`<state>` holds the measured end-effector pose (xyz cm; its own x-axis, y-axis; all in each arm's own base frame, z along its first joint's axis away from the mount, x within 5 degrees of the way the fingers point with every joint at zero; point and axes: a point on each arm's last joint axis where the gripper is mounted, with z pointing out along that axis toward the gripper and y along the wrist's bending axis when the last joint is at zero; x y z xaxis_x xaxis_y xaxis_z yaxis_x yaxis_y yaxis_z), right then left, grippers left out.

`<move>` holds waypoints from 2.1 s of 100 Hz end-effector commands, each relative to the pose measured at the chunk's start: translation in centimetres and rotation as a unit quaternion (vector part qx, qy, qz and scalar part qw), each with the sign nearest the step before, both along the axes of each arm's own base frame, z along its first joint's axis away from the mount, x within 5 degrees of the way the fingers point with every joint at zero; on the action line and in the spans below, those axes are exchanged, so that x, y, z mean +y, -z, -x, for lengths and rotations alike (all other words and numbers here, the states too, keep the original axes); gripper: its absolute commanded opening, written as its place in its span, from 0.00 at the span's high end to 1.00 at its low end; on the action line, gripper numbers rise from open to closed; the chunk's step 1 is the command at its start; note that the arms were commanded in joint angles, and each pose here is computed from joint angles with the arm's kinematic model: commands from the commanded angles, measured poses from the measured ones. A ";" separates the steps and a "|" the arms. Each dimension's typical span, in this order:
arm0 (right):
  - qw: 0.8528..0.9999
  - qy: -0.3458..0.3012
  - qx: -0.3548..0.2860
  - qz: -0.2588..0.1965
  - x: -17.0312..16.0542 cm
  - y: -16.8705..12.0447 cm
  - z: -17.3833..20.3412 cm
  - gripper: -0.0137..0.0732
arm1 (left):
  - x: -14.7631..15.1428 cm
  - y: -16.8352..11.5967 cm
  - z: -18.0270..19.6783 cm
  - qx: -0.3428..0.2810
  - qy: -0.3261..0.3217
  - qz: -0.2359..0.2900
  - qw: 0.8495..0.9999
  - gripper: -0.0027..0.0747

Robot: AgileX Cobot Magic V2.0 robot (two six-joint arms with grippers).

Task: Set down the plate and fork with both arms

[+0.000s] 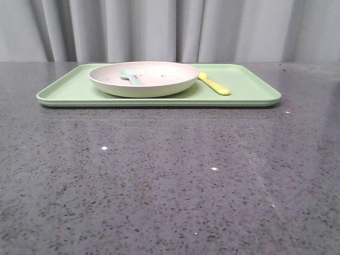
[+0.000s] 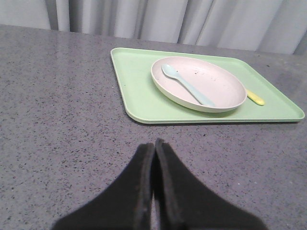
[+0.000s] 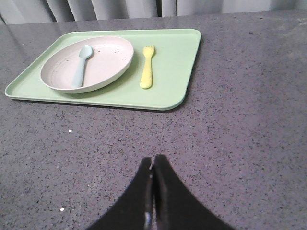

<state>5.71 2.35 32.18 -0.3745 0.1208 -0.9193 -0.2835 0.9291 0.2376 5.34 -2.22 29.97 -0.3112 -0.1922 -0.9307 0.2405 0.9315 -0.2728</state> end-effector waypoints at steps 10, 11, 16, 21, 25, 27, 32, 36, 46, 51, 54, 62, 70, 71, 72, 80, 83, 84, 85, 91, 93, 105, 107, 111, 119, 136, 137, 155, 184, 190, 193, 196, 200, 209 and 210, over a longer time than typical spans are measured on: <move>0.999 0.005 -0.046 -0.014 0.0 -1.5 -0.1 0.92 | 0.6 -0.4 -0.8 -0.069 -0.036 -0.027 0.997 0.99; 0.999 0.005 -0.046 -0.014 0.0 -1.5 -0.1 0.92 | 0.6 -0.5 -0.8 -0.073 -0.037 -0.029 0.996 0.99; 0.999 0.005 -0.046 -0.014 0.0 -1.5 -0.1 0.92 | 0.9 -0.1 -1.1 -0.095 -0.053 -0.039 0.993 0.99; 0.999 0.005 -0.046 -0.014 0.0 -1.5 -0.1 0.92 | 1.1 0.3 -1.2 -0.124 -0.068 -0.044 0.989 0.99; 0.999 0.005 -0.046 -0.014 0.0 -1.5 -0.1 0.92 | 1.2 0.6 -1.2 -0.141 -0.076 -0.048 0.986 0.99; 0.999 0.005 -0.046 -0.014 0.0 -1.5 -0.1 0.92 | 1.2 0.8 -1.2 -0.151 -0.079 -0.050 0.984 0.99; 0.999 0.005 -0.046 -0.014 0.0 -1.5 -0.1 0.92 | 1.4 1.4 -1.2 -0.167 -0.088 -0.059 0.980 0.99; 0.999 0.005 -0.046 -0.014 0.0 -1.5 -0.1 0.92 | 1.5 1.8 -1.1 -0.173 -0.094 -0.065 0.978 0.99; 0.999 0.005 -0.046 -0.014 0.0 -1.4 -0.1 0.92 | 1.7 2.9 -0.8 -0.176 -0.111 -0.074 0.975 0.99; 0.999 0.005 -0.046 -0.014 0.0 -1.4 -0.1 0.92 | 1.8 3.6 -0.7 -0.176 -0.120 -0.076 0.974 0.99; 0.999 0.005 -0.046 -0.014 0.0 -1.4 -0.1 0.92 | 1.9 4.0 -0.7 -0.177 -0.126 -0.077 0.973 0.99; 0.999 0.005 -0.046 -0.014 0.0 -1.4 -0.1 0.92 | 2.1 4.9 -0.6 -0.183 -0.139 -0.078 0.970 0.99; 0.999 0.005 -0.046 -0.014 0.0 -1.4 -0.1 0.92 | 2.2 6.1 -0.4 -0.191 -0.151 -0.078 0.967 0.99; 0.999 0.005 -0.046 -0.014 0.0 -1.4 -0.1 0.92 | 2.2 6.2 -0.4 -0.191 -0.151 -0.079 0.967 0.99; 0.999 0.005 -0.046 -0.014 0.0 -1.4 -0.1 0.92 | 2.2 6.3 -0.4 -0.194 -0.153 -0.078 0.966 0.99; 0.999 0.005 -0.046 -0.014 0.0 -1.4 -0.1 0.92 | 2.3 7.5 -0.2 -0.194 -0.158 -0.079 0.965 0.99; 0.999 0.005 -0.046 -0.014 0.0 -1.4 -0.1 0.92 | 2.3 7.9 -0.2 -0.194 -0.159 -0.079 0.965 0.99; 0.999 0.005 -0.046 -0.014 0.0 -1.4 -0.1 0.92 | 2.3 8.1 -0.1 -0.194 -0.159 -0.079 0.965 0.99; 0.999 0.005 -0.046 -0.014 0.0 -1.4 -0.1 0.92 | 2.3 8.2 -0.1 -0.194 -0.159 -0.079 0.965 0.99; 0.999 0.005 -0.046 -0.014 0.0 -1.4 -0.1 0.92 | 2.3 8.9 0.0 -0.194 -0.159 -0.075 0.965 0.99; 0.999 0.005 -0.046 -0.014 0.0 -1.4 -0.1 0.92 | 2.3 9.1 0.0 -0.180 -0.158 -0.076 0.968 0.99; 0.999 0.005 -0.044 -0.013 0.0 -1.4 -0.1 0.92 | 2.3 9.2 -0.1 -0.174 -0.157 -0.080 0.969 0.99; 0.999 0.005 -0.043 -0.013 0.0 -1.4 -0.1 0.92 | 2.3 9.2 -0.1 -0.175 -0.157 -0.079 0.969 0.99; 0.999 0.005 -0.043 -0.013 0.0 -1.4 -0.1 0.92 | 2.3 9.2 -0.1 -0.175 -0.157 -0.079 0.969 0.99; 0.999 0.005 -0.043 -0.013 0.0 -1.4 -0.1 0.92 | 2.3 9.2 -0.1 -0.174 -0.157 -0.080 0.969 0.99; 0.999 0.005 -0.043 -0.013 0.0 -1.4 -0.1 0.92 | 2.3 9.2 -0.1 -0.174 -0.157 -0.080 0.969 0.99; 0.999 0.005 -0.043 -0.013 0.0 -1.4 -0.1 0.92 | 2.3 9.2 -0.1 -0.174 -0.157 -0.080 0.969 0.99; 0.999 0.005 -0.043 -0.013 0.0 -1.4 -0.1 0.92 | 2.3 9.2 -0.1 -0.174 -0.157 -0.080 0.969 0.99; 0.999 0.005 -0.043 -0.013 0.0 -1.4 -0.1 0.92 | 2.3 9.2 -0.1 -0.174 -0.157 -0.080 0.969 0.99; 0.999 0.005 -0.043 -0.013 0.0 -1.4 -0.1 0.92 | 2.3 9.2 -0.1 -0.174 -0.157 -0.080 0.969 0.99; 0.999 0.005 -0.043 -0.013 0.0 -1.4 -0.1 0.92 | 2.3 9.2 -0.1 -0.174 -0.157 -0.080 0.969 0.99; 0.999 0.005 -0.043 -0.013 0.0 -1.4 -0.1 0.92 | 2.3 9.2 -0.1 -0.174 -0.157 -0.080 0.969 0.99; 0.999 0.005 -0.043 -0.013 0.0 -1.4 -0.1 0.92 | 2.3 9.2 -0.1 -0.174 -0.157 -0.080 0.969 0.99; 0.999 0.005 -0.043 -0.013 0.0 -1.4 -0.1 0.92 | 2.3 9.2 -0.1 -0.174 -0.157 -0.080 0.969 0.99; 0.999 0.005 -0.043 -0.012 0.0 -1.4 -0.1 0.92 | 2.3 9.2 -0.1 -0.174 -0.157 -0.080 0.969 0.99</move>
